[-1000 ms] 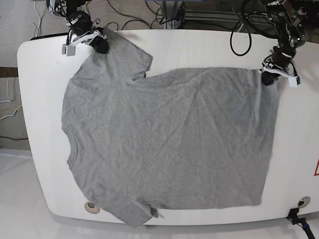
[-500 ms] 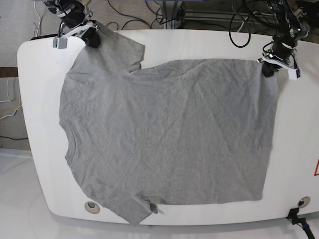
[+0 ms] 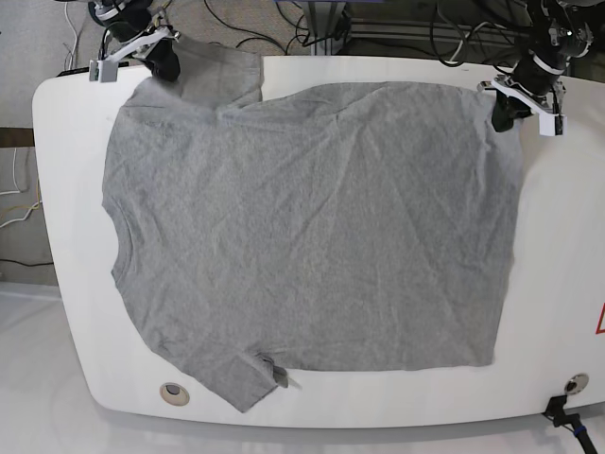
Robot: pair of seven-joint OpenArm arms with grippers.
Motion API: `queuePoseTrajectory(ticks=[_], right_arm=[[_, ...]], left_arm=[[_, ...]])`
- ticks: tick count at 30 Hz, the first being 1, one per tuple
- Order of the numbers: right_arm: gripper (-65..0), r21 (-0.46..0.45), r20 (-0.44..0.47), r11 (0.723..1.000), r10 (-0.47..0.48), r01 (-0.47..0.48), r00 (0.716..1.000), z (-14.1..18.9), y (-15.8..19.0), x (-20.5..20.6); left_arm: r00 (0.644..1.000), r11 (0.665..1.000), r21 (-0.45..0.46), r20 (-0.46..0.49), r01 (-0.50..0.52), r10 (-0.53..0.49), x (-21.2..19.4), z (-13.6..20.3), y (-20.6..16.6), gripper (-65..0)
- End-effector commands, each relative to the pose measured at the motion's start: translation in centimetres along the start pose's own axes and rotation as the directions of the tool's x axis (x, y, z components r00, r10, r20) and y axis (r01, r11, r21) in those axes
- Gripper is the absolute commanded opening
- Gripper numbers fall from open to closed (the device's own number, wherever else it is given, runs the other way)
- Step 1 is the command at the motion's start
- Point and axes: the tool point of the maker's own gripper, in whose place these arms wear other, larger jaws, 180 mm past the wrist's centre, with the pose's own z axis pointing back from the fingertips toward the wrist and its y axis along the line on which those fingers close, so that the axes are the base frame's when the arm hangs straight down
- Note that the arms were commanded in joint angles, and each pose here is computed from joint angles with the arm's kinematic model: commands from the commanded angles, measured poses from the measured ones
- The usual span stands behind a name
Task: Fold the T-shirt properly
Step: 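Lift the shirt edge with both grippers and fold it over toward the hem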
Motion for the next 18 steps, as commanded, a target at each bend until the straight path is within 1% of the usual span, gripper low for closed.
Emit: queuePoseTrajectory(ticks=[1,4,7,11,13,15,18], right_arm=[[-65.0,0.032,0.038,0.998,0.048,-0.049,0.998,0.1,0.6,1.9],[-65.0,0.055,0.080,0.996,0.064,-0.068,0.995,-0.7,1.1,3.6],[-65.0,0.070,0.118,0.992,0.099,-0.108,0.988,-1.4,1.6,5.5],[-65.0,0.091,0.170,0.987,0.117,-0.134,0.978,-2.2,2.3,7.6],[-65.0,0.100,0.201,0.981,0.141,-0.164,0.969,-2.5,2.7,9.1],[-65.0,0.103,0.213,0.980,0.146,-0.171,0.966,-3.0,2.6,9.9],[-65.0,0.099,0.239,0.979,0.149,-0.177,0.960,-3.9,2.4,11.2]], left_arm=[[0.996,0.999,-0.027,0.078,0.038,-0.036,2.6,0.1,-0.7,-65.0],[0.991,0.998,-0.040,0.126,0.056,-0.050,4.5,-0.4,-1.2,-65.0],[0.984,0.997,-0.046,0.171,0.063,-0.054,6.3,-1.0,-1.5,-65.0],[0.971,0.996,-0.054,0.233,0.070,-0.055,8.8,-1.6,-2.0,-65.0],[0.964,0.998,-0.042,0.265,0.048,-0.035,10.2,-1.9,-1.8,-65.0],[0.957,0.999,-0.030,0.289,0.021,-0.012,11.3,-2.2,-1.6,-65.0],[0.944,0.999,-0.037,0.331,0.022,-0.009,13.3,-2.7,-1.9,-65.0]])
